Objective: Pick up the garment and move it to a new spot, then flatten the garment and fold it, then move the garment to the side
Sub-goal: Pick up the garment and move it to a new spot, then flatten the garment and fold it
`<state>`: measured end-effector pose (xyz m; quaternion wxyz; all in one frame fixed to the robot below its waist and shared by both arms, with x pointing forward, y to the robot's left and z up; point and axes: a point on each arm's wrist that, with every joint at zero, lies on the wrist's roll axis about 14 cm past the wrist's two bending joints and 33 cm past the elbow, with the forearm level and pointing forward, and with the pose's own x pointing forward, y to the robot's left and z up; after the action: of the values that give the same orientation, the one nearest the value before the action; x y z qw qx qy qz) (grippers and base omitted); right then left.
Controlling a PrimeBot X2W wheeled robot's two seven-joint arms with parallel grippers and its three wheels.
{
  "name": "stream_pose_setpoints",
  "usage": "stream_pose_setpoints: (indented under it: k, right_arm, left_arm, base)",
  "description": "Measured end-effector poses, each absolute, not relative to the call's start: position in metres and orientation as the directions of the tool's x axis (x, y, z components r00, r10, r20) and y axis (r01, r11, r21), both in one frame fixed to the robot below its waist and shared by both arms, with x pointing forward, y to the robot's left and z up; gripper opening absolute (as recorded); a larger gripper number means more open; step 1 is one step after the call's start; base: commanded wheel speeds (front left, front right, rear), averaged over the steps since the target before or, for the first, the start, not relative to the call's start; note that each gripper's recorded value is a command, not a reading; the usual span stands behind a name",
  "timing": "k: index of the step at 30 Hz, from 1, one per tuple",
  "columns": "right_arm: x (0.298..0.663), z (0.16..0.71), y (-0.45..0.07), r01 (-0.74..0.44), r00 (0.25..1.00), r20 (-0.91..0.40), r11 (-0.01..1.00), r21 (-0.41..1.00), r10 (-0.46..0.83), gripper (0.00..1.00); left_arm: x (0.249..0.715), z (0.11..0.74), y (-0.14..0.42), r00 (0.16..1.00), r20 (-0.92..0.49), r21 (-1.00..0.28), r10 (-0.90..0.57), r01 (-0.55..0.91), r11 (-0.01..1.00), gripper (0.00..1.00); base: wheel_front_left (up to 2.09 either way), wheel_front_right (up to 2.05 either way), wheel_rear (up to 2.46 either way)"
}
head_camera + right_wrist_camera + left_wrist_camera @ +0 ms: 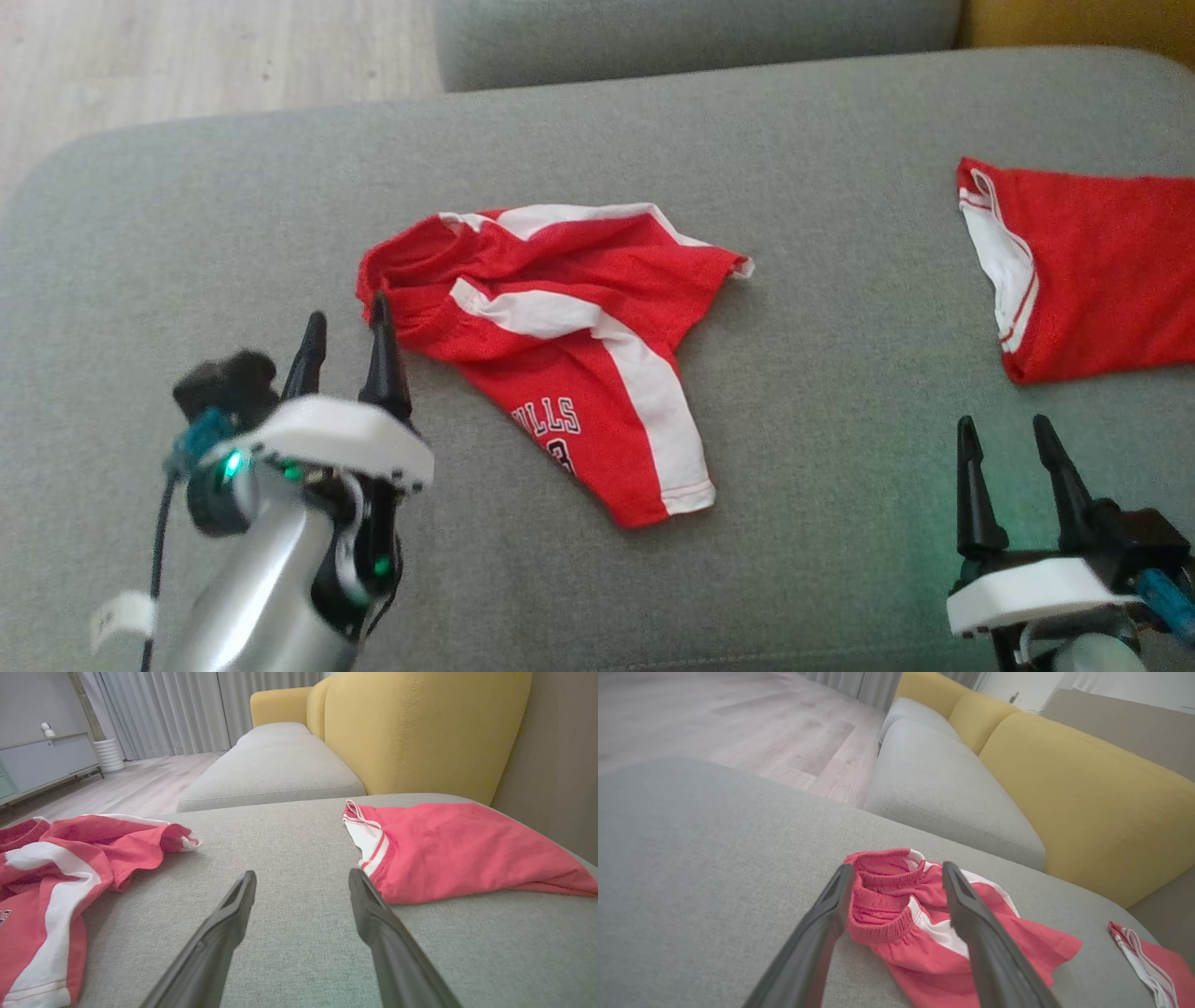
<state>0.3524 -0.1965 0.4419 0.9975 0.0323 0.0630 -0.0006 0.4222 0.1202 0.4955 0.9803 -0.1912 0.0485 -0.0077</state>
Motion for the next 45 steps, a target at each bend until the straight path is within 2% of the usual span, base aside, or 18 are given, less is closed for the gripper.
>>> stream_pose_setpoints:
  k: [18, 45]
  right_arm:
    - [0.343, 0.459, -0.176, -0.078, 0.994, -0.073, 0.997, 0.023, 0.079, 1.00]
    - [0.323, 0.449, -0.176, -0.066, 0.992, -0.103, 0.996, 0.062, 0.072, 1.00]
  left_arm:
    - [0.318, 0.488, 0.173, 0.998, -0.011, -0.063, 0.064, -0.064, 0.996, 1.00]
    - [0.318, 0.489, 0.169, 1.000, 0.020, -0.036, -0.001, 0.001, 0.999, 1.00]
  base:
    - [0.00, 0.00, 0.00]
    - [0.00, 0.00, 0.00]
